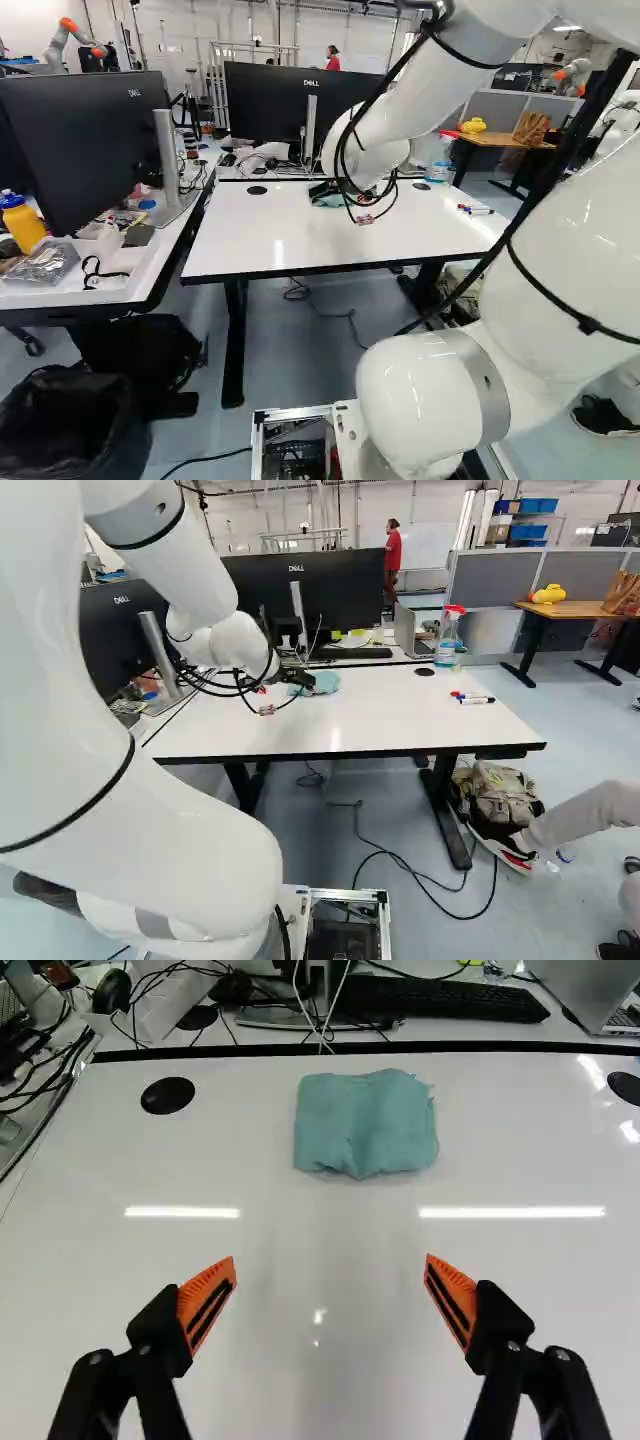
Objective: Clean the table with the green towel
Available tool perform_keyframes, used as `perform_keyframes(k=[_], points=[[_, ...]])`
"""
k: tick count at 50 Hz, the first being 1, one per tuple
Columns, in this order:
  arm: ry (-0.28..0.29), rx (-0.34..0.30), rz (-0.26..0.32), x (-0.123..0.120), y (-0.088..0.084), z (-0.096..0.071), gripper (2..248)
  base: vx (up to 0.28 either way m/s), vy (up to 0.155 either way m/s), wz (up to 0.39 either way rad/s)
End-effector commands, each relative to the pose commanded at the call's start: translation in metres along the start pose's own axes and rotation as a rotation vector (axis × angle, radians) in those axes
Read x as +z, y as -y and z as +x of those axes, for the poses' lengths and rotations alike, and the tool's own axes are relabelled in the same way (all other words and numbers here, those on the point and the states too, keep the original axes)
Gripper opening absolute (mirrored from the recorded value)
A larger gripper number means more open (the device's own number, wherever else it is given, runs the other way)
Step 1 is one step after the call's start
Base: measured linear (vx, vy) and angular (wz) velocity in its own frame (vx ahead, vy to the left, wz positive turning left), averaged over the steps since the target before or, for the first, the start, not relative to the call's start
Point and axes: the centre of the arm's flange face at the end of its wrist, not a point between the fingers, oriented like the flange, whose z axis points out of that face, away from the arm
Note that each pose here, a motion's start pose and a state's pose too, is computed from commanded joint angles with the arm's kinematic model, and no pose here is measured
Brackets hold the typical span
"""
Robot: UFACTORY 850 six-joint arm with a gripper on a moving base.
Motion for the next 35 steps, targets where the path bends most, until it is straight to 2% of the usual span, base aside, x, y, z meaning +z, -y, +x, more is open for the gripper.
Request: perform_keyframes(k=[18, 35], points=[[-0.020, 0.001, -0.002, 0.000, -0.001, -0.007, 247, 0.000, 0.000, 0.000], [-0.057, 0.003, -0.005, 0.000, -0.003, -0.021, 247, 0.000, 0.000, 0.000]])
